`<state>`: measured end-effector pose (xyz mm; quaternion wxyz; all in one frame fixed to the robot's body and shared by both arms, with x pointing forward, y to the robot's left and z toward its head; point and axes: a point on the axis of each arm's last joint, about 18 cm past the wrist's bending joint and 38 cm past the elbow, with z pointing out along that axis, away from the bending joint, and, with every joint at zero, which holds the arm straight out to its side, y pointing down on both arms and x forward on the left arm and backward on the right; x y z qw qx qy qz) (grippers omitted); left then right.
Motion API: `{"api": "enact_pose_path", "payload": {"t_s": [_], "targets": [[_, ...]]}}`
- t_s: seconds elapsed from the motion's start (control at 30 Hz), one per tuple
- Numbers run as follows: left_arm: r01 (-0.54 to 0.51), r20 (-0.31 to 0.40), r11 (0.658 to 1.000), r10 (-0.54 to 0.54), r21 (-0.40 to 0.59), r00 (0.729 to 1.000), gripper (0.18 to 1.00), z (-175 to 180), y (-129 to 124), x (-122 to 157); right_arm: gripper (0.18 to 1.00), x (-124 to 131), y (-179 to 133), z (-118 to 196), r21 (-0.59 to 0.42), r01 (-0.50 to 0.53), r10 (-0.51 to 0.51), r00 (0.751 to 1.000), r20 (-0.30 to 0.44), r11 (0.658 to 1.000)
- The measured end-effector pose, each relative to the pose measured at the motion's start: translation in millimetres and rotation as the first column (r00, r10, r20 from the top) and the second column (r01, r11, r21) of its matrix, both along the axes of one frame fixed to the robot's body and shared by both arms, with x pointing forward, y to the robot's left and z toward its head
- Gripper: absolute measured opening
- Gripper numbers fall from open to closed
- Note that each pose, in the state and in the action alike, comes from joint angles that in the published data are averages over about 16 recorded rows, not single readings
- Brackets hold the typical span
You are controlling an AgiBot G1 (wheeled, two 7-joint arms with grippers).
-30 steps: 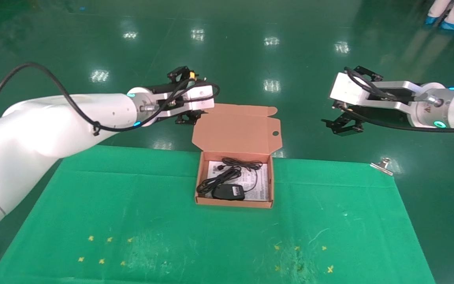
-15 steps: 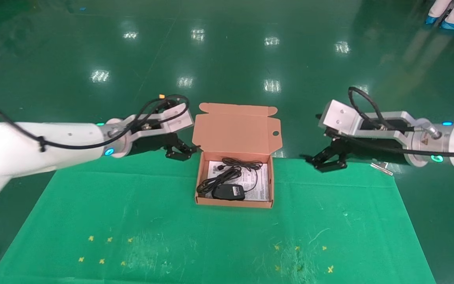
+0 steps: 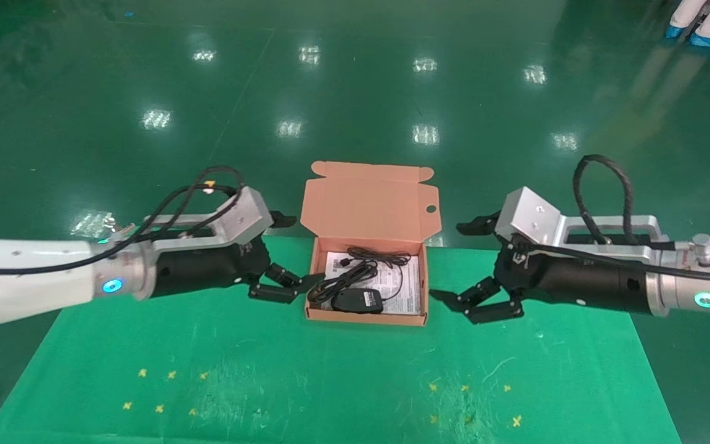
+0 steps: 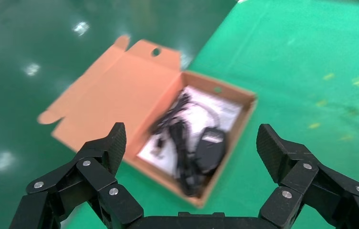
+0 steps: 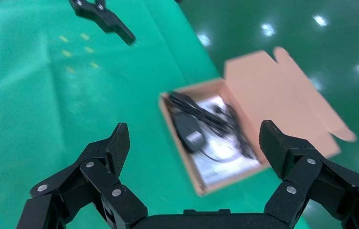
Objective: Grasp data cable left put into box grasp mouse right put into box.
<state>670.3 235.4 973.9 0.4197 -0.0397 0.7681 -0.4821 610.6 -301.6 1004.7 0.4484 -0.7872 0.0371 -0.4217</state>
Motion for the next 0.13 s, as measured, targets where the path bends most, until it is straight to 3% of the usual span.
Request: {"api": "enact_pose_path", "payload": {"t_s": [0.13], "targets": [[0.030,-0.017,0.999,-0.031,-0.029,0.999,1.001,-1.2,4.1,-9.8,1.000,-6.7,1.7,-2.9,0.024,-0.032,0.033,0.999,-0.015,0.999]]}}
